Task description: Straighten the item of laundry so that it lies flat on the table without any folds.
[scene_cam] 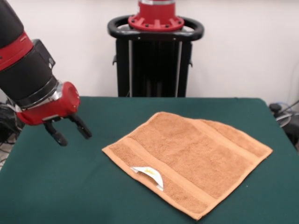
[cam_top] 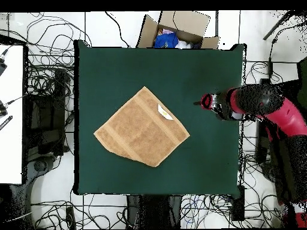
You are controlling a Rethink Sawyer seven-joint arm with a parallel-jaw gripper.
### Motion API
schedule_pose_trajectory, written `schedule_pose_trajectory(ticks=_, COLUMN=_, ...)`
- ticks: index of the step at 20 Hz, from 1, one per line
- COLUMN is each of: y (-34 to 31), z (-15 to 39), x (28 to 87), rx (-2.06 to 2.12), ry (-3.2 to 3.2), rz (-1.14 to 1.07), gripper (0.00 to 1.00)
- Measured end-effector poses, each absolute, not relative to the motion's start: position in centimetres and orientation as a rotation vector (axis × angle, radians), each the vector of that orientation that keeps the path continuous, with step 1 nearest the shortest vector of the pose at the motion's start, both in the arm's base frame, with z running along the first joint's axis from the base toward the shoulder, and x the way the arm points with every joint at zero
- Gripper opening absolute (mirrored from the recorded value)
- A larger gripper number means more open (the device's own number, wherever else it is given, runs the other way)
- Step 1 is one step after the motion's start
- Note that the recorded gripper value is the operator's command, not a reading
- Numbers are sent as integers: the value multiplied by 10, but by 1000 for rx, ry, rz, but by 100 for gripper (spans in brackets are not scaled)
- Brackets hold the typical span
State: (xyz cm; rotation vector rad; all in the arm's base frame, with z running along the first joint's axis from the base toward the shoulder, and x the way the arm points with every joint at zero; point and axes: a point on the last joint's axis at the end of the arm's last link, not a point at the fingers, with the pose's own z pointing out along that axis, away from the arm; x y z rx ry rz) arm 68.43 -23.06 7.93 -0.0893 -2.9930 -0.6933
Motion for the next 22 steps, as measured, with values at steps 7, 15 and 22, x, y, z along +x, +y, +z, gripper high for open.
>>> schedule_pose_trajectory(ticks=7, y=-216, z=67, x=686, rx=71, ry=-3001, rz=-862, gripper=100)
schedule_pose_trajectory(ticks=15, y=-192, z=30, x=686, rx=279, ry=-3066, rz=-1004, gripper=100)
schedule_pose_trajectory(ticks=22, y=-168, z=-8, x=683, rx=330, ry=-3093, rz=-1019, gripper=100)
